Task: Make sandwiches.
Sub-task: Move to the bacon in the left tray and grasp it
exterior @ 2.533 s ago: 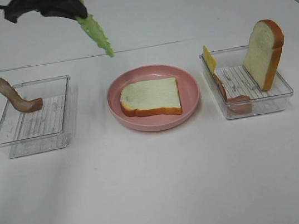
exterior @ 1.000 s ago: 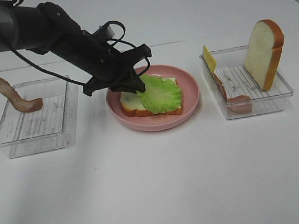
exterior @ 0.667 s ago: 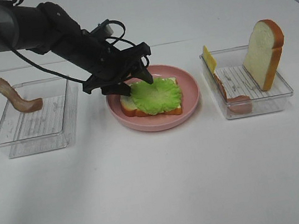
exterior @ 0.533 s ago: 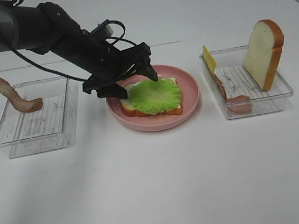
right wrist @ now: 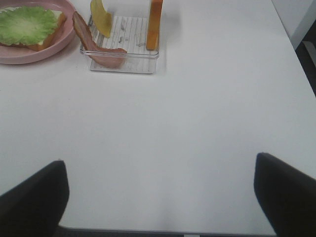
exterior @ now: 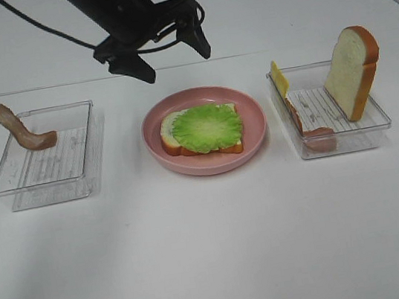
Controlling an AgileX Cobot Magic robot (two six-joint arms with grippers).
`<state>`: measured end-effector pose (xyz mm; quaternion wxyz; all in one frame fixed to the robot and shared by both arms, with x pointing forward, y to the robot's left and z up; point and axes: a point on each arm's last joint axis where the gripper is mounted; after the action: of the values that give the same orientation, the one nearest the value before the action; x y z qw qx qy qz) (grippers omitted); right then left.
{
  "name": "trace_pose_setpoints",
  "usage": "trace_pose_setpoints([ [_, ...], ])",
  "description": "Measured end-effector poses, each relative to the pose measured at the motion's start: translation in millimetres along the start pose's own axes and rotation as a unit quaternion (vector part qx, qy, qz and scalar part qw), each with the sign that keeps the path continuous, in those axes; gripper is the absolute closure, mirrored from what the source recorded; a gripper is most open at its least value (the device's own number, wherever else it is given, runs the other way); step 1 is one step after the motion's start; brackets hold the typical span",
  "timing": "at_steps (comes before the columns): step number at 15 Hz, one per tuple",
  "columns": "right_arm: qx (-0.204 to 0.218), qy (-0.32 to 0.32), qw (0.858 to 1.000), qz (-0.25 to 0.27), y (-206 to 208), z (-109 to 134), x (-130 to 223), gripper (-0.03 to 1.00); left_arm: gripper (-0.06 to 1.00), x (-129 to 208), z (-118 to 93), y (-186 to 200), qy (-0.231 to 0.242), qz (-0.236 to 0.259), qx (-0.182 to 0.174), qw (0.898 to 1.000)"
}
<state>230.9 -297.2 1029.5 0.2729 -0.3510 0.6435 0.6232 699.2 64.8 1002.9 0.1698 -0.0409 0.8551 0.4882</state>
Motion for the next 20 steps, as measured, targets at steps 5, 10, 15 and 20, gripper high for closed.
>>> trace_pose_setpoints([
  [5,0.0,0.0,1.0,0.0,0.0,0.0,0.0,-0.02,0.01,-19.1,-14.4,68.0,-0.054,-0.06,-0.095,0.992],
  [10,0.0,0.0,1.0,0.0,0.0,0.0,0.0,-0.02,0.01,-19.0,-30.0,126.5,-0.076,-0.118,-0.117,0.983],
  [15,0.0,0.0,1.0,0.0,0.0,0.0,0.0,-0.02,0.01,-4.5,3.6,184.9,-0.031,-0.131,-0.146,0.98],
  [20,0.0,0.0,1.0,0.0,0.0,0.0,0.0,-0.02,0.01,29.5,72.8,204.9,0.034,-0.075,-0.2,0.976],
])
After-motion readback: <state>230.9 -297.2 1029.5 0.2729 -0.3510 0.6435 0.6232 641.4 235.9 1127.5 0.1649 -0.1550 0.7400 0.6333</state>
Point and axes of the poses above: a point on each arm's last joint axis where the gripper is mounted, y pointing back along that axis away from the gripper, z along the wrist's bending axis when the last joint is at zero, x = y × z, and after that the axes turned 1 degree about y, right-handed
